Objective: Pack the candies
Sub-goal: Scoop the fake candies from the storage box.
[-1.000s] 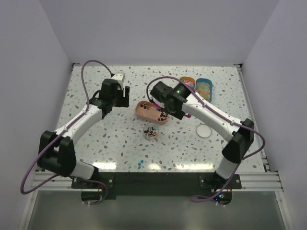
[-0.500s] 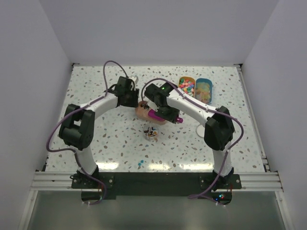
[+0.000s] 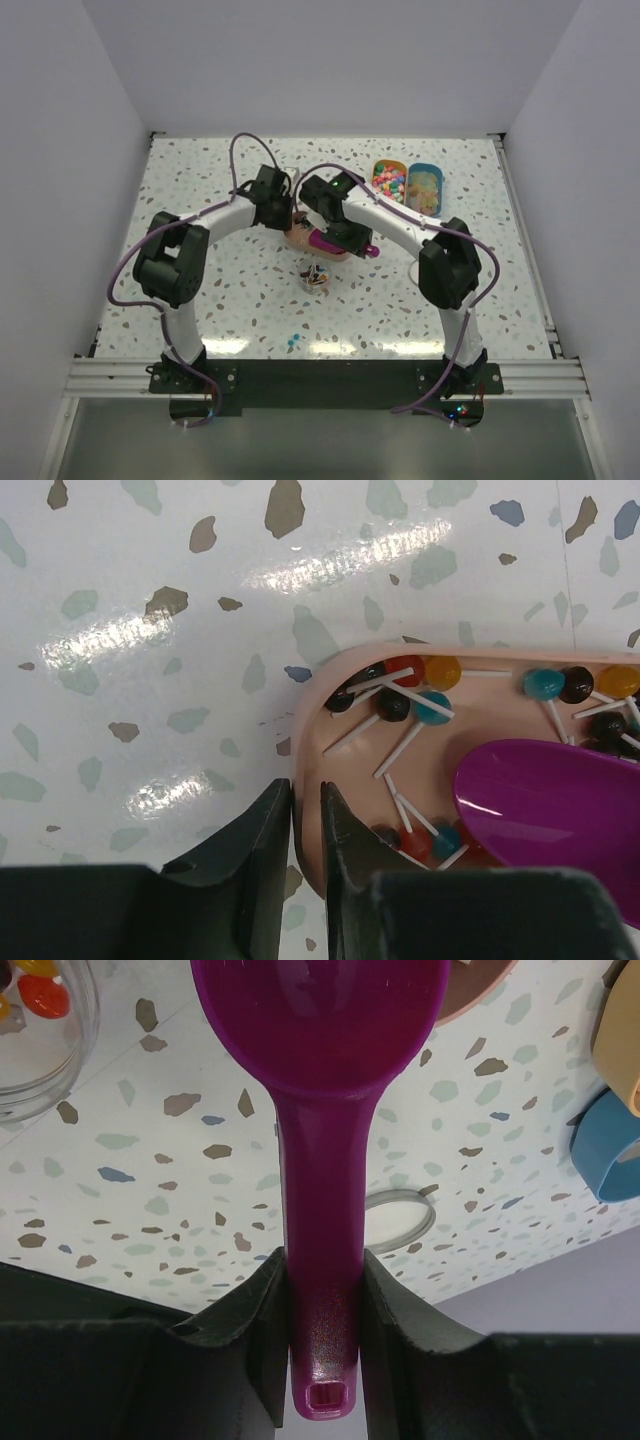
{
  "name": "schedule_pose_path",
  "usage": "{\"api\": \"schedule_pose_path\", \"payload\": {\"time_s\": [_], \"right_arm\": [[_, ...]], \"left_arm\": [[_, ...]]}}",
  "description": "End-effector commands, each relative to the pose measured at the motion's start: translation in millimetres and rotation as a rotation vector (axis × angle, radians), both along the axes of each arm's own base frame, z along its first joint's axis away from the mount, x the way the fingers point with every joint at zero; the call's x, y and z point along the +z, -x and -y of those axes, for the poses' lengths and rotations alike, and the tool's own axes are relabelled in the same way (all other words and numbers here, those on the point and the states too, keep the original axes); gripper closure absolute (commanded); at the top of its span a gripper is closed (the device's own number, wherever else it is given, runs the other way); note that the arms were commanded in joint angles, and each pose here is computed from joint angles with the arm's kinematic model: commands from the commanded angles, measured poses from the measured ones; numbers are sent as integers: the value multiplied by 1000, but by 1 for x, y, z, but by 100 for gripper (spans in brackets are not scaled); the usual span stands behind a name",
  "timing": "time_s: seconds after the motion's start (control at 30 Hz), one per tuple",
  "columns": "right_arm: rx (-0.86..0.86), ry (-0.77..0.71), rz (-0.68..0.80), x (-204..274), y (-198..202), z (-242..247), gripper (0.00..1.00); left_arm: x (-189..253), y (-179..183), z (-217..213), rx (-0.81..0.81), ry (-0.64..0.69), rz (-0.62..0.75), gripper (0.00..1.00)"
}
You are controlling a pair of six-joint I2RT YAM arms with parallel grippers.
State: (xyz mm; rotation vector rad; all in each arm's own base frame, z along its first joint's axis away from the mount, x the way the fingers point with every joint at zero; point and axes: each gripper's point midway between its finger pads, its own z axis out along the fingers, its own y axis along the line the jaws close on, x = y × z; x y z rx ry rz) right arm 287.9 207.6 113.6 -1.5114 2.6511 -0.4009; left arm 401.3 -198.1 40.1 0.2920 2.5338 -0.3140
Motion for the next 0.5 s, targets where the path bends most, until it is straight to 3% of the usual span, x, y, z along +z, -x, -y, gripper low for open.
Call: {"api": "schedule_pose_path", "payload": {"time_s": [0.0,0.13,0.47], "right_arm": [[-26,85,-73,9,18,23,100],[-45,96,-98,5,22,25,100],[-90,142,-124,6,33,40,100]], "left_arm": [[15,-6,12,-13,21,42,78],[19,-4,10,-1,13,61,82],[26,-3,10,26,-5,94,83]]}}
